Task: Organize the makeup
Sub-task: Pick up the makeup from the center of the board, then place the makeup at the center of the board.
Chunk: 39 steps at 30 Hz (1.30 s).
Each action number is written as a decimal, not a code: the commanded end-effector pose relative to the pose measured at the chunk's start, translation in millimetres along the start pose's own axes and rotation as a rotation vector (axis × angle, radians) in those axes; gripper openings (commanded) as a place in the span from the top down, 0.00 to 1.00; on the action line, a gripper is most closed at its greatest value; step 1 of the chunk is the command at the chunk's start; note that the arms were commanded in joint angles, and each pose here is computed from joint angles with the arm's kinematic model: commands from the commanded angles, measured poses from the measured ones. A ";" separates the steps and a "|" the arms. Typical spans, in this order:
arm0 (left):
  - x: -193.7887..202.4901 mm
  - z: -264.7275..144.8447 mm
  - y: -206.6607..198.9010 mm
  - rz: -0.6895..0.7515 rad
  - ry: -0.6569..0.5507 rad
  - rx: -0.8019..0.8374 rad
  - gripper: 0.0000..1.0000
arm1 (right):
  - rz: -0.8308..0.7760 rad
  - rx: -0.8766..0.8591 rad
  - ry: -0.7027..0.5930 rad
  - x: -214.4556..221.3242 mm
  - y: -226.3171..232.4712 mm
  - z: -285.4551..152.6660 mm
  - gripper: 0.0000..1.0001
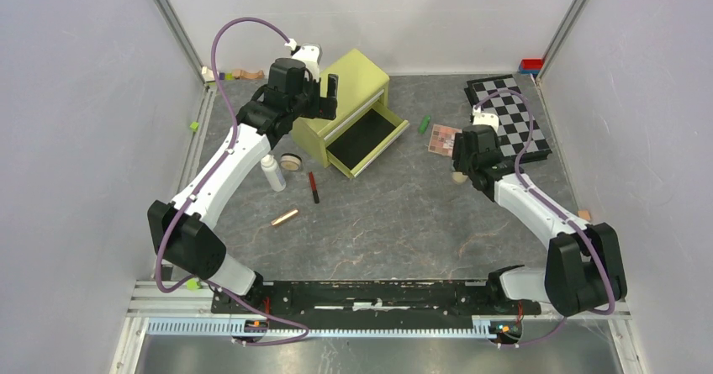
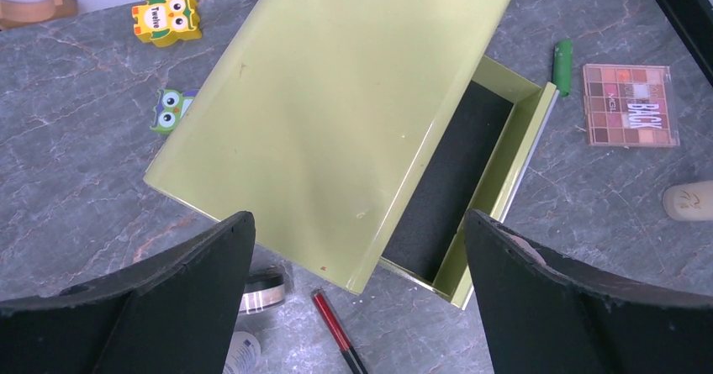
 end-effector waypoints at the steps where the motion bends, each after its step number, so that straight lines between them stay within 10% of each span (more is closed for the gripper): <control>1: -12.7 -13.4 2.3 0.035 -0.049 -0.007 0.00 | 0.011 -0.024 -0.032 -2.8 2.3 2.7 0.40; 11: -14.6 -14.5 6.2 0.027 -0.054 -0.009 0.00 | -0.128 -0.122 0.033 -29.7 15.7 -21.7 0.75; 30: -15.7 -15.8 7.2 0.025 -0.057 0.003 0.00 | -0.565 -0.360 0.407 2.9 73.5 -73.9 0.78; 39: -16.5 -17.3 6.9 0.024 -0.060 0.009 0.00 | -0.604 -0.437 0.392 37.9 101.4 -56.1 0.67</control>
Point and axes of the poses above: each gripper's point midway between its finger pads, its own z axis out along the fingers, its own y axis along the line the jaws close on, x = y × z, the point moved 7 cm from there along -z, back along the fingers, and after that the axes turned 4 degrees about z, right-handed, at the moved point
